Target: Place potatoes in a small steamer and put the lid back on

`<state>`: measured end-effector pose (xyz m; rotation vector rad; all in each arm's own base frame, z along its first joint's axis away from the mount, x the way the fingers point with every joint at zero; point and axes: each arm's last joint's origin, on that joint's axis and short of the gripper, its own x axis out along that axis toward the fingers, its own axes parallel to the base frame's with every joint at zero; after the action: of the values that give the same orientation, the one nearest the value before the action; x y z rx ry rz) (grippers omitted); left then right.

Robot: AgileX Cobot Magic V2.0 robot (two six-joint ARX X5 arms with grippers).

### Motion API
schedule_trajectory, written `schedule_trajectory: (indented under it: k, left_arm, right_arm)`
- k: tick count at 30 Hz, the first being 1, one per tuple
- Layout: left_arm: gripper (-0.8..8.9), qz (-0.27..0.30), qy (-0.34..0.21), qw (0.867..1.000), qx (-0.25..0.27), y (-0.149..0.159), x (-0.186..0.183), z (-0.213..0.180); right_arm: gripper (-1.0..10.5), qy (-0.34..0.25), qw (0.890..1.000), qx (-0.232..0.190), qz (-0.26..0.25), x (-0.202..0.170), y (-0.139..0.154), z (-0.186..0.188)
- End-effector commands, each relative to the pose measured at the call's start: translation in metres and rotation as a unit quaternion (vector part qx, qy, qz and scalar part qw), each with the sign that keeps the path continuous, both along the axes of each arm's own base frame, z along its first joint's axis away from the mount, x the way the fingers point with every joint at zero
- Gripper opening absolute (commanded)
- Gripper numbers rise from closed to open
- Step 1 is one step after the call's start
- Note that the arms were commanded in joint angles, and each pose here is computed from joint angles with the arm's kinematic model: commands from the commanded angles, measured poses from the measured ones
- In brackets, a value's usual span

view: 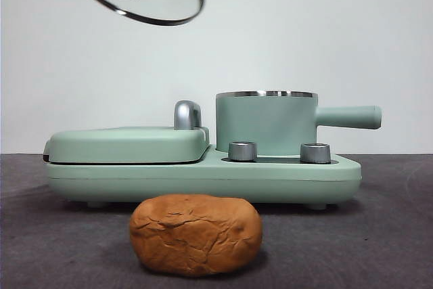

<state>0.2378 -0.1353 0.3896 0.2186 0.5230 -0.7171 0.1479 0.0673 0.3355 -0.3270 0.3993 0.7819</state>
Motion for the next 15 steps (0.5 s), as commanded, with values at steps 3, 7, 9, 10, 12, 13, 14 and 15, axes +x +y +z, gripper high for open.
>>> schedule_trajectory:
  k: [3, 7, 9, 10, 12, 13, 14, 15]
  left_arm:
    - [0.1, 0.045, -0.025, 0.999, -0.012, 0.022, -0.022, 0.002]
    - [0.1, 0.068, -0.02, 0.997, -0.016, 0.04, -0.04, -0.009]
    - [0.1, 0.075, -0.02, 0.997, -0.02, 0.046, -0.048, -0.013]
    - [0.1, 0.078, -0.019, 0.997, -0.022, 0.049, -0.052, -0.014]
    - [0.09, 0.085, -0.018, 0.996, -0.03, 0.052, -0.057, -0.013]
    - [0.09, 0.087, -0.019, 0.995, -0.034, 0.053, -0.059, -0.012]
    - [0.09, 0.087, -0.024, 0.995, -0.037, 0.054, -0.061, -0.01]
    - [0.09, 0.087, -0.028, 0.995, -0.039, 0.054, -0.062, -0.009]
  right_arm:
    - [3.4, 0.017, 0.997, -0.007, 0.077, 0.009, 0.021, -0.005]
    - [4.2, 0.042, 0.989, -0.033, 0.136, 0.016, 0.044, -0.019]
    - [4.4, 0.054, 0.984, -0.049, 0.162, 0.019, 0.056, -0.027]
    - [4.3, 0.062, 0.98, -0.058, 0.177, 0.021, 0.063, -0.032]
    - [4.3, 0.08, 0.974, -0.072, 0.2, 0.023, 0.076, -0.042]
    - [4.3, 0.089, 0.97, -0.08, 0.212, 0.024, 0.083, -0.048]
    - [4.3, 0.098, 0.966, -0.089, 0.224, 0.025, 0.09, -0.054]
    - [4.3, 0.106, 0.962, -0.095, 0.232, 0.026, 0.096, -0.059]
